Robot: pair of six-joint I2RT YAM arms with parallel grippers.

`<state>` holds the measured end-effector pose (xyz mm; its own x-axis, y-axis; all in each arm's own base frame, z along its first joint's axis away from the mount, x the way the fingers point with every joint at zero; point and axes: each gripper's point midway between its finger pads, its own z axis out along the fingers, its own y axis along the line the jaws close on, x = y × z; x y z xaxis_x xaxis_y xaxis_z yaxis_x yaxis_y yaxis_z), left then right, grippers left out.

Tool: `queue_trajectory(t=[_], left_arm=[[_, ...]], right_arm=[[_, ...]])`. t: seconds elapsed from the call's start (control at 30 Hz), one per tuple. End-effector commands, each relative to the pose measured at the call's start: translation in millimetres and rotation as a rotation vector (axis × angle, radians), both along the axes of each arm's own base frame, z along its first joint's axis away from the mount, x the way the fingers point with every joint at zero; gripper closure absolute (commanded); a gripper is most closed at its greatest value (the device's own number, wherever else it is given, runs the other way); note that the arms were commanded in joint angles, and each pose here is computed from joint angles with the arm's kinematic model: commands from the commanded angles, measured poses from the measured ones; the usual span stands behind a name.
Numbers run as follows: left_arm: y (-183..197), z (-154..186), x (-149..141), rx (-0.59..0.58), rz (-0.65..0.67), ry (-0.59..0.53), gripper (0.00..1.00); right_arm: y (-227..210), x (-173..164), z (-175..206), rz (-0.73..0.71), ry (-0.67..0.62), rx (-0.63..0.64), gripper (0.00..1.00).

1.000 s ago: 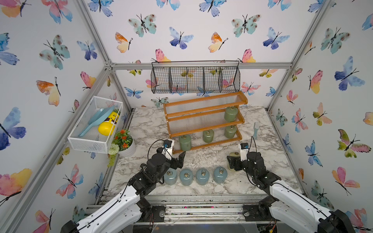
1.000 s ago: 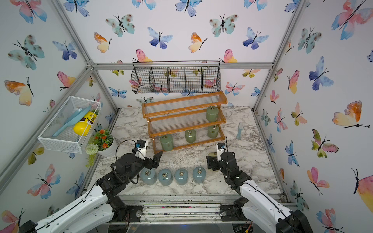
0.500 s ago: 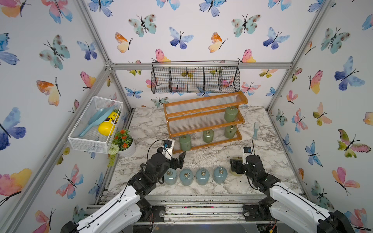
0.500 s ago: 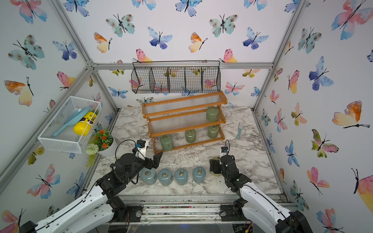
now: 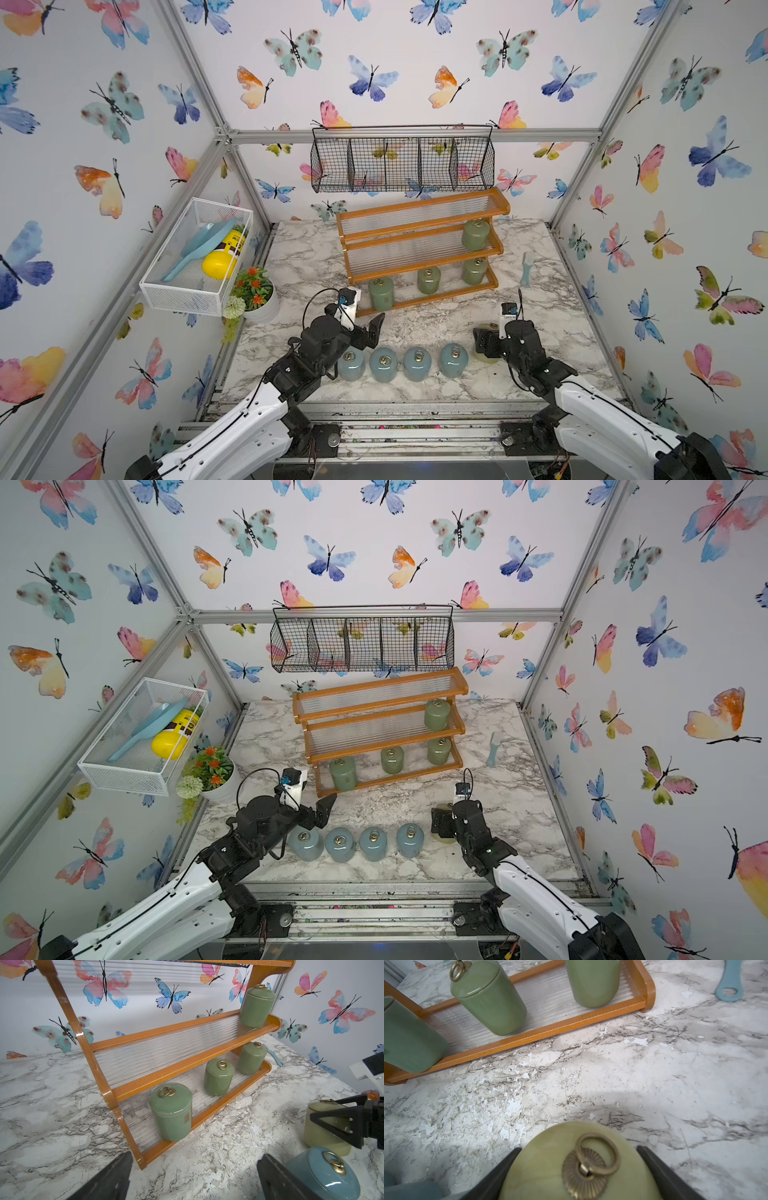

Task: Remove the tea canisters from the shelf
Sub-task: Place the tea canister at the center of the board.

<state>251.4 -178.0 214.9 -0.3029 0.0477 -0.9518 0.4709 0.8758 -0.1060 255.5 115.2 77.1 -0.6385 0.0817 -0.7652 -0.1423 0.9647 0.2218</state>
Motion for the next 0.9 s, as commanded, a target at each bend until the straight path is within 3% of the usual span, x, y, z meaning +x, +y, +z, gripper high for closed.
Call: queue_trajectory(t=[0.0,0.87], left_arm=[[1.6,3.6,0.6,-0.010,0.002,-0.025,0.02],[7.6,-2.6,-2.1,-0.030,0.024,-0.012,0.01]], right_arm=[[4.3,1.7,11.8,-0.003,-0.019,0.029,0.12],[12.3,-10.7,9.9,-0.006,0.084,0.074,0.06]])
